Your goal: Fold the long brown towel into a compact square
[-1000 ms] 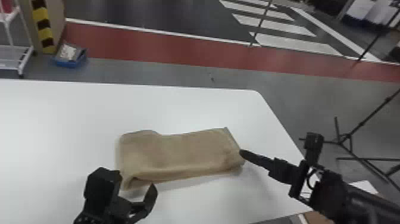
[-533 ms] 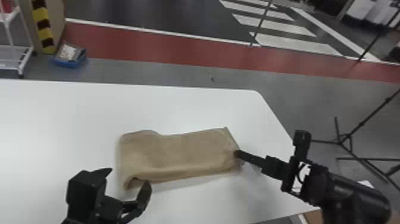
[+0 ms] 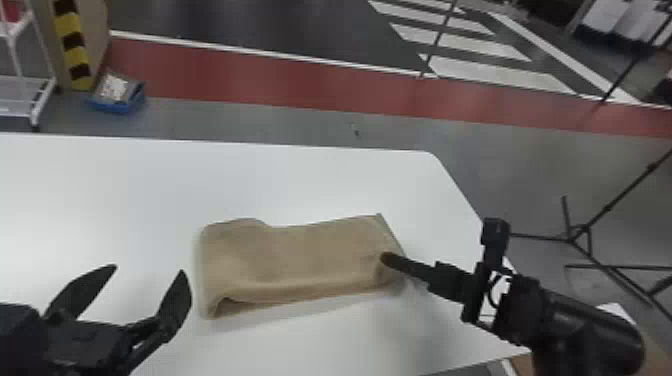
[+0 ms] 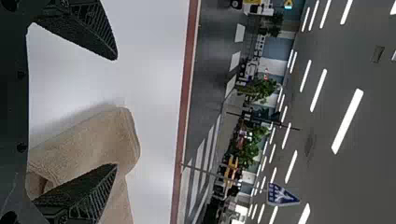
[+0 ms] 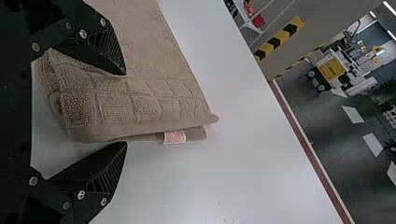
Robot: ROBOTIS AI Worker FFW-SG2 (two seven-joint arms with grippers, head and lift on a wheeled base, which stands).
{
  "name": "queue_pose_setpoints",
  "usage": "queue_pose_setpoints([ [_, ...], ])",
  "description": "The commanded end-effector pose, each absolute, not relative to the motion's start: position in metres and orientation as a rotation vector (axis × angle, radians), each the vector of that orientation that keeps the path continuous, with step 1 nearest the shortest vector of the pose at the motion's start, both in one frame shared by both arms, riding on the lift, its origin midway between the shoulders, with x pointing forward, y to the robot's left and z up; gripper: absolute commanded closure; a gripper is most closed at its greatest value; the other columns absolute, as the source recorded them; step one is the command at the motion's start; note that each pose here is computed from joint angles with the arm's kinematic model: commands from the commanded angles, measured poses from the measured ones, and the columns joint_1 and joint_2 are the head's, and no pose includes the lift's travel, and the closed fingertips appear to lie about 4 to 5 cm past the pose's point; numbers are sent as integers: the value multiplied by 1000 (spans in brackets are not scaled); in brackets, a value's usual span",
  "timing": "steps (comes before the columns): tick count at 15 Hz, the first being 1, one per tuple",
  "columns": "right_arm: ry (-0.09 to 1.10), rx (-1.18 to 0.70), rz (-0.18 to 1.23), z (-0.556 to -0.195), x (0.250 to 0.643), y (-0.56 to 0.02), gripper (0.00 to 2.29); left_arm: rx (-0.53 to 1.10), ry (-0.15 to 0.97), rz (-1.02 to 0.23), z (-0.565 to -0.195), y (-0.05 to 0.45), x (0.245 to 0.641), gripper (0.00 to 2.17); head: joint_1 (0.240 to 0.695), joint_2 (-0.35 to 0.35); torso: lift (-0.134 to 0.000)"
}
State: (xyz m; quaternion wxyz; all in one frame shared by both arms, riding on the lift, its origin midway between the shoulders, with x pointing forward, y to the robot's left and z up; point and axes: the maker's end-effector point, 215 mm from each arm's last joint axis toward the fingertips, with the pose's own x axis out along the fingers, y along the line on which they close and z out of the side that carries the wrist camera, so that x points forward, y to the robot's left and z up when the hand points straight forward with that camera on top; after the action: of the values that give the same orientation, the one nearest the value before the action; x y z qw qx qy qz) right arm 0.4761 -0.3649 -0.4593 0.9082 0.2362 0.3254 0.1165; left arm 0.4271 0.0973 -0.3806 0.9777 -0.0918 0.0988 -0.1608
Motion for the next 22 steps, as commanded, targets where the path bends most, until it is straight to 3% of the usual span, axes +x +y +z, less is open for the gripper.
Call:
queue_pose_setpoints([
  [1,680,488,258,-461,476,-354,343,-218,202,-290,-382,122,425,60,695,-326,-123],
  [4,703,492,271,-466,473,-346,441,-250,118,-227,-365,156,426,63,695,-288,-123],
  [6,715,497,271,-468,471,-344,549,-241,-26,-109,-337,192,425,56,695,-243,-123],
  [8,730,503,271,-470,469,-344,869,-224,-39,0,-344,228,424,53,695,-209,-123],
  [11,740,507,264,-468,472,-345,1426,-224,-15,66,-359,264,422,56,695,-141,-123],
  [15,716,526,256,-457,479,-351,1450,-234,9,80,-375,278,420,60,695,-98,-123],
  [22,629,550,226,-414,484,-378,1450,-246,-28,133,-369,314,412,56,695,-80,-123],
])
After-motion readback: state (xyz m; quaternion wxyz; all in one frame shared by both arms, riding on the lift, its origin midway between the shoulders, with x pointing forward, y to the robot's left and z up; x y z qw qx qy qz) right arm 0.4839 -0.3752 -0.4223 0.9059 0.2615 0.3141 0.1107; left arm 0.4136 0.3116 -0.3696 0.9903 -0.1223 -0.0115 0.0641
